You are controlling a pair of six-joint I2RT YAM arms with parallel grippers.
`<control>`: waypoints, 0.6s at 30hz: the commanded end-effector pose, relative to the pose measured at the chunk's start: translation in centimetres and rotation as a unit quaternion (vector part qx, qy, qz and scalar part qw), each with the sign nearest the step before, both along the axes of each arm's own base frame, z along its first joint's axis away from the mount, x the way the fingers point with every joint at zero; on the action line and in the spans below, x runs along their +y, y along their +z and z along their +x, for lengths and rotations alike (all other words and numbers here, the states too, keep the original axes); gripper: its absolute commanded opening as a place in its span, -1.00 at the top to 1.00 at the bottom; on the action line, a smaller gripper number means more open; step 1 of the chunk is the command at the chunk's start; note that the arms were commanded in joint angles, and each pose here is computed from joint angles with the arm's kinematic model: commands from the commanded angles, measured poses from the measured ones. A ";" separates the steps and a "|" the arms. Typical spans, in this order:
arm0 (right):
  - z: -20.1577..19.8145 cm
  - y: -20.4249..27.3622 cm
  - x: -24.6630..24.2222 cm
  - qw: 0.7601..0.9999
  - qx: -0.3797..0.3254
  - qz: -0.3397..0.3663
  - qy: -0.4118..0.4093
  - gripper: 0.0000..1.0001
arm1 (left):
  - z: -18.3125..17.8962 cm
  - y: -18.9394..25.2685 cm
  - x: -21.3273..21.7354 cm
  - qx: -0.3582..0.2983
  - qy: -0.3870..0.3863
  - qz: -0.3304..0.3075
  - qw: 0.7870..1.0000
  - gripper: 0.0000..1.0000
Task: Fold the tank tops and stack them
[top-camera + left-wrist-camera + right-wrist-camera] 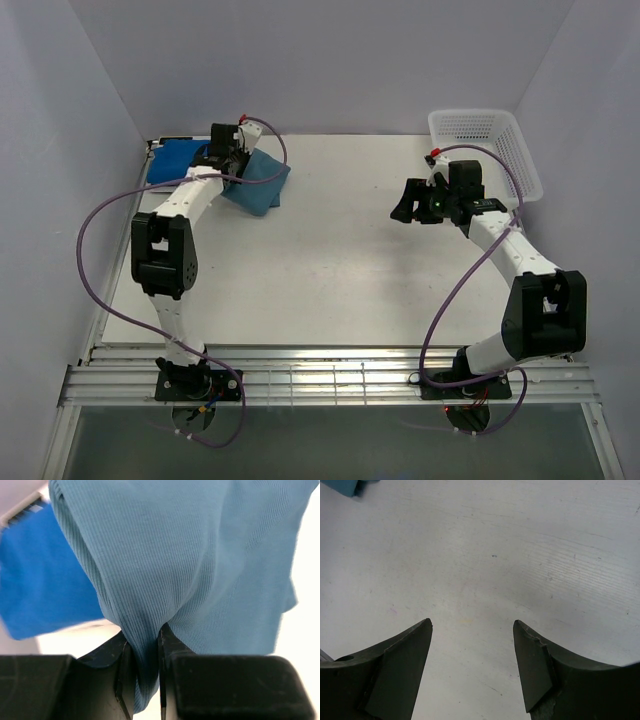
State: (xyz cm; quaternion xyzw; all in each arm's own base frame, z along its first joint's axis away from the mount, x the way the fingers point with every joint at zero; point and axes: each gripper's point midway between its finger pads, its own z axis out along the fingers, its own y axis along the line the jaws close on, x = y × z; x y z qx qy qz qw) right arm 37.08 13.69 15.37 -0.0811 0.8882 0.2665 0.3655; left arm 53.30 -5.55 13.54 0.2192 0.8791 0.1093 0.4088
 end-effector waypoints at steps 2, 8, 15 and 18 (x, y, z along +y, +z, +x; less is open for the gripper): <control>0.7 -0.2 -0.2 1.000 -0.014 -0.010 0.002 -0.43 | 2.4 6.2 2.9 -0.068 -0.020 0.044 0.996 1.00; 0.3 -0.3 -0.3 1.000 -0.012 -0.011 0.003 -0.43 | 3.9 10.3 4.8 -0.104 -0.039 0.058 0.992 1.00; 0.2 0.5 -0.2 1.000 -0.022 -0.006 0.003 -0.42 | 4.6 13.3 5.3 -0.137 -0.041 0.035 0.989 1.00; 0.0 0.7 -0.1 1.000 -0.021 -0.004 0.004 -0.42 | 4.8 14.7 5.6 -0.153 -0.039 0.022 0.987 1.00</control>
